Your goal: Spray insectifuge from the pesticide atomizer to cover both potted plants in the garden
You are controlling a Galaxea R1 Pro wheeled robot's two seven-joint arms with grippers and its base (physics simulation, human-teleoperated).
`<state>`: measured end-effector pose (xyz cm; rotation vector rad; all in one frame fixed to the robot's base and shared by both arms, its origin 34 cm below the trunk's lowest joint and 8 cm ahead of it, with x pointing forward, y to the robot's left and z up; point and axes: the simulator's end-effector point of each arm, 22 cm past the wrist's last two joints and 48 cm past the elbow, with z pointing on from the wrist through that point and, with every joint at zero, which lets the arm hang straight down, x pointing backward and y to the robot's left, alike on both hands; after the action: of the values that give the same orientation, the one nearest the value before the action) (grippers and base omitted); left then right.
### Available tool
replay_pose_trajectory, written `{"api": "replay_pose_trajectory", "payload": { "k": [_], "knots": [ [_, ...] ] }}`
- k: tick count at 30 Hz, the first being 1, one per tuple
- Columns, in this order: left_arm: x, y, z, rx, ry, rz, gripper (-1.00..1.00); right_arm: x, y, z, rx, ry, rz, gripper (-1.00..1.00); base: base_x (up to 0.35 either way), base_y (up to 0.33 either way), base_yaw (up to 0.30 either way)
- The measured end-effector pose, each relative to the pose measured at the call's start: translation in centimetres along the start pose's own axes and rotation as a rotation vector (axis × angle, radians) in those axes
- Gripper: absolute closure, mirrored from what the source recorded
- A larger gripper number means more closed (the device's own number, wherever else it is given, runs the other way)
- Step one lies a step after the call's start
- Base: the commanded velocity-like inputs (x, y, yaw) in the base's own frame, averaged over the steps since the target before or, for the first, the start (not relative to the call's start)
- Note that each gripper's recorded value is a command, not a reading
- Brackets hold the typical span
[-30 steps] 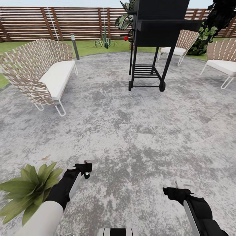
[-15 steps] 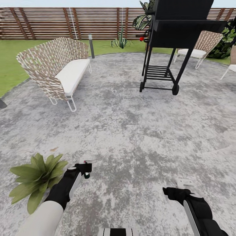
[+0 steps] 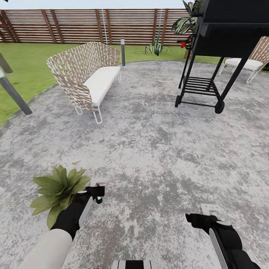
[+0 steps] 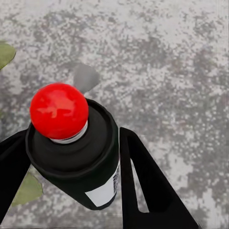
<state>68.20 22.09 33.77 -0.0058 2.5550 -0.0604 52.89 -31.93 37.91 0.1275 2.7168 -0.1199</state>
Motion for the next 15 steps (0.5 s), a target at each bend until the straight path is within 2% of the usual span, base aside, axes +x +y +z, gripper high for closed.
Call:
{"api": "replay_pose_trajectory", "payload": {
  "k": [7,15],
  "knots": [
    [0.01,0.00,0.00,0.000,0.000,0.000,1.00,0.00,0.00,0.00,0.000,0.000,0.000,-1.00,-0.002,-0.038,0.268],
    [0.01,0.03,0.02,0.000,0.000,-0.001,1.00,0.01,0.00,0.01,0.000,0.000,0.000,-1.00,-0.124,-0.231,0.268]
  ]
}}
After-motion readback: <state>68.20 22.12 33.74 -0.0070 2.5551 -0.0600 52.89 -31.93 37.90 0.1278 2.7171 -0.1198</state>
